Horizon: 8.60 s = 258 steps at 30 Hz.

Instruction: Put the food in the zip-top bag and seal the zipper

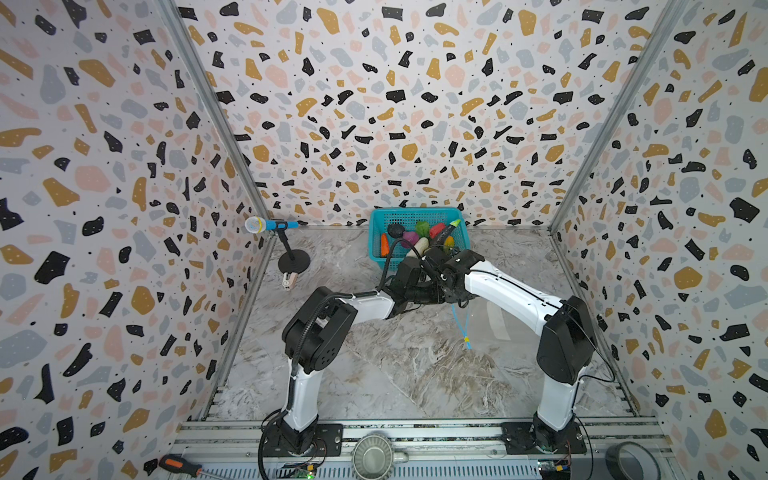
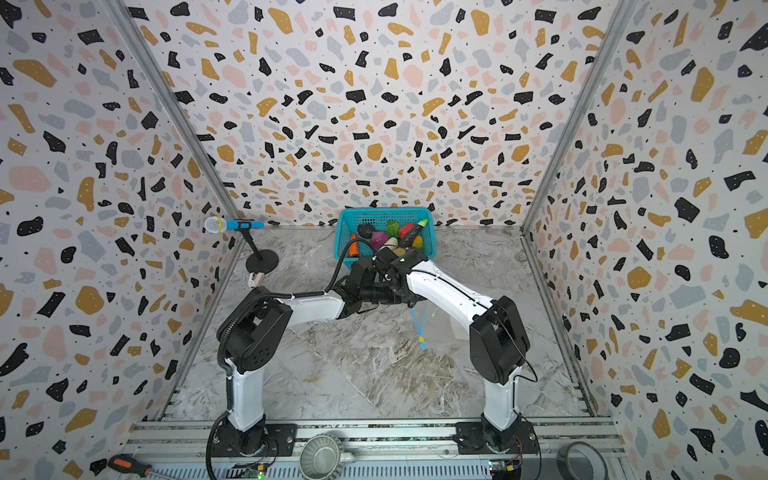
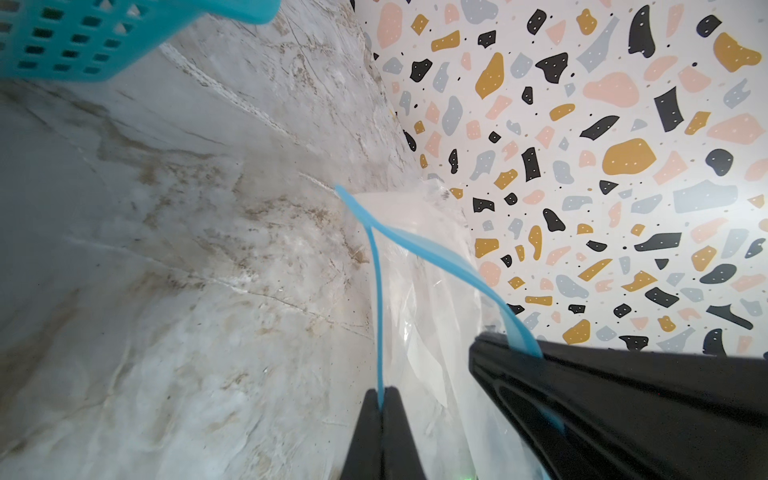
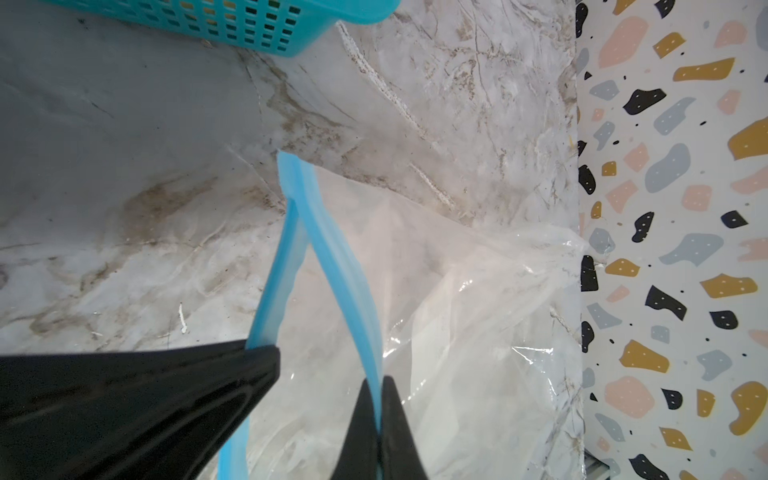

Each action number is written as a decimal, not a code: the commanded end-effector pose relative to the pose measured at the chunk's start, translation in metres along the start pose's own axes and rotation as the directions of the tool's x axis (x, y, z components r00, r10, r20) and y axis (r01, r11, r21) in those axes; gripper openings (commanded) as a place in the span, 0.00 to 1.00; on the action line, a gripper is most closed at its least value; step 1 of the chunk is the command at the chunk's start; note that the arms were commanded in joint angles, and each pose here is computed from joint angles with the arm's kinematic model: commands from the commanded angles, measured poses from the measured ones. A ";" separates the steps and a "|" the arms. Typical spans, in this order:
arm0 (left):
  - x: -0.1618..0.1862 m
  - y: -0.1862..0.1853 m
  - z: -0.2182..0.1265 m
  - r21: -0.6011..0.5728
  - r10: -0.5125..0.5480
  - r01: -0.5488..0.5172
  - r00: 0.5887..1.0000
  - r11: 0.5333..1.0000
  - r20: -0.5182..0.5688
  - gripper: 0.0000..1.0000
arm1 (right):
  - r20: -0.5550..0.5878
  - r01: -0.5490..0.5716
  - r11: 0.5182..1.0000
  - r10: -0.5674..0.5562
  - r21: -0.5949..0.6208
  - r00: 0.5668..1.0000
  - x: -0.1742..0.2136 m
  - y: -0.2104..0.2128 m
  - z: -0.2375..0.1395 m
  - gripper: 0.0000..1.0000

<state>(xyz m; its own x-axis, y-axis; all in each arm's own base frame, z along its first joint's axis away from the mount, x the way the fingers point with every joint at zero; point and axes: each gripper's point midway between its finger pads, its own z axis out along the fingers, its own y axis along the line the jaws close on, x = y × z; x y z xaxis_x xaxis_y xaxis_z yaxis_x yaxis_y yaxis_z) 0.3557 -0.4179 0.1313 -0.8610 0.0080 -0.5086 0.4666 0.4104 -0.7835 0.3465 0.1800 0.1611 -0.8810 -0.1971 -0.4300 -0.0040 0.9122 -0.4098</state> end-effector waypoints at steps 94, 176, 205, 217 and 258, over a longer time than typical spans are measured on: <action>-0.206 0.132 -0.078 -0.726 0.199 -0.051 0.973 0.686 0.120 0.58 | -0.065 -0.170 0.918 0.158 -0.358 0.985 0.013 -0.024 0.030 0.00; -0.189 0.083 -0.023 -0.356 0.825 -0.818 0.535 0.452 -0.182 0.71 | -0.038 -0.150 0.869 0.149 -0.472 0.988 -0.003 -0.009 0.014 0.00; -0.201 0.099 0.002 -0.370 0.821 -0.790 0.560 0.489 -0.111 0.39 | -0.052 -0.165 0.866 0.159 -0.473 0.986 0.003 -0.009 0.014 0.00; -0.206 0.103 0.002 -0.396 0.825 -0.785 0.555 0.476 -0.108 0.53 | -0.051 -0.167 0.866 0.162 -0.472 0.985 0.002 -0.010 0.014 0.00; -0.218 0.101 -0.005 -0.489 0.817 -0.753 0.562 0.441 -0.130 0.18 | -0.055 -0.178 0.866 0.173 -0.468 0.983 0.003 -0.009 0.016 0.00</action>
<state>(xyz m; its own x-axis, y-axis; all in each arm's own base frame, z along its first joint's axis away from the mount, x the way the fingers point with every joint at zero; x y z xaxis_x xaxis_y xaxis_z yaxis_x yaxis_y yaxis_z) 0.5867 -0.3747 0.1289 -0.1640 0.4981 -0.8515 0.7864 0.5871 0.1919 0.3540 0.1679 0.1400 -0.9011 -0.0310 -0.4325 -0.0777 0.9928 0.0908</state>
